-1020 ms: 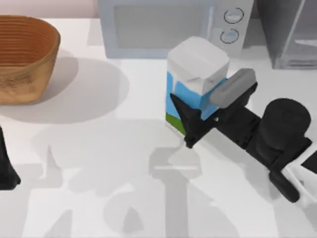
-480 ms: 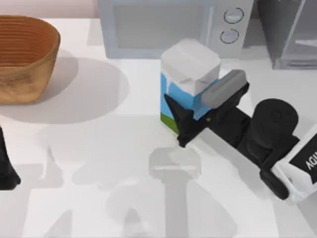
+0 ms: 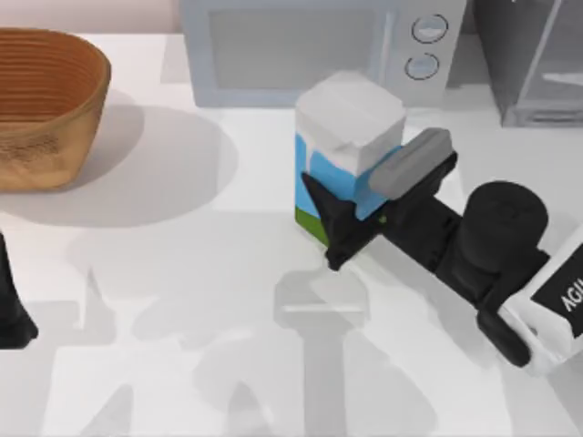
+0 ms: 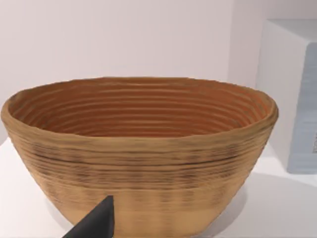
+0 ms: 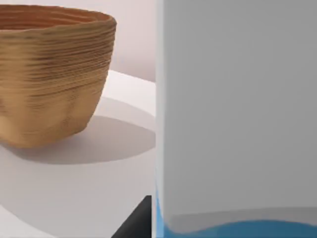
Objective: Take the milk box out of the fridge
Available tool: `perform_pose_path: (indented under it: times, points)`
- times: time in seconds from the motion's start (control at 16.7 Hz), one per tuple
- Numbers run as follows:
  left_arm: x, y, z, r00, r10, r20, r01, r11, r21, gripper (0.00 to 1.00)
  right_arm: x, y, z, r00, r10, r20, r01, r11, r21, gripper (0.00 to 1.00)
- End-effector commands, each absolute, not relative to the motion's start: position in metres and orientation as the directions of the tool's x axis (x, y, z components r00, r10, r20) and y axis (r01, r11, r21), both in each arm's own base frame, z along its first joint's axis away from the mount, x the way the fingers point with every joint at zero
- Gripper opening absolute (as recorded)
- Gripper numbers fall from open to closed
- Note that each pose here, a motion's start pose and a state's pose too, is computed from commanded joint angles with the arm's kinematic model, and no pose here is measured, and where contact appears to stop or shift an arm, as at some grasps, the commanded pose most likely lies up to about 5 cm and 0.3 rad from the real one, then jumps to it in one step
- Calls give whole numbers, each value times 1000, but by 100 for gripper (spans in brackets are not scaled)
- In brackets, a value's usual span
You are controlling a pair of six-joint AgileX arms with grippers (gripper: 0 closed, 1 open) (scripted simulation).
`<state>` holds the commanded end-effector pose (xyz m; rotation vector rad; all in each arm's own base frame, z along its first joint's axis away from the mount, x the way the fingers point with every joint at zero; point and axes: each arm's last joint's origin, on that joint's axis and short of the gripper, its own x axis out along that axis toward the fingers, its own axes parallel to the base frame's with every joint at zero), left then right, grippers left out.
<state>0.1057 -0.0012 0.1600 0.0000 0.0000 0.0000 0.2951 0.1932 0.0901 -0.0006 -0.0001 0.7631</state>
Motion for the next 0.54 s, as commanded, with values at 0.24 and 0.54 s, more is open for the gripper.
perform_pose_path:
  times: [0.24,0.54]
  points:
    - [106,-1,160,1000,0,0,0,1000,0,100,295,193,90,723,691,0,-691,723,-1,100]
    - [106,-1,160,1000,0,0,0,1000,0,100,295,193,90,723,691,0,-691,723,-1,100]
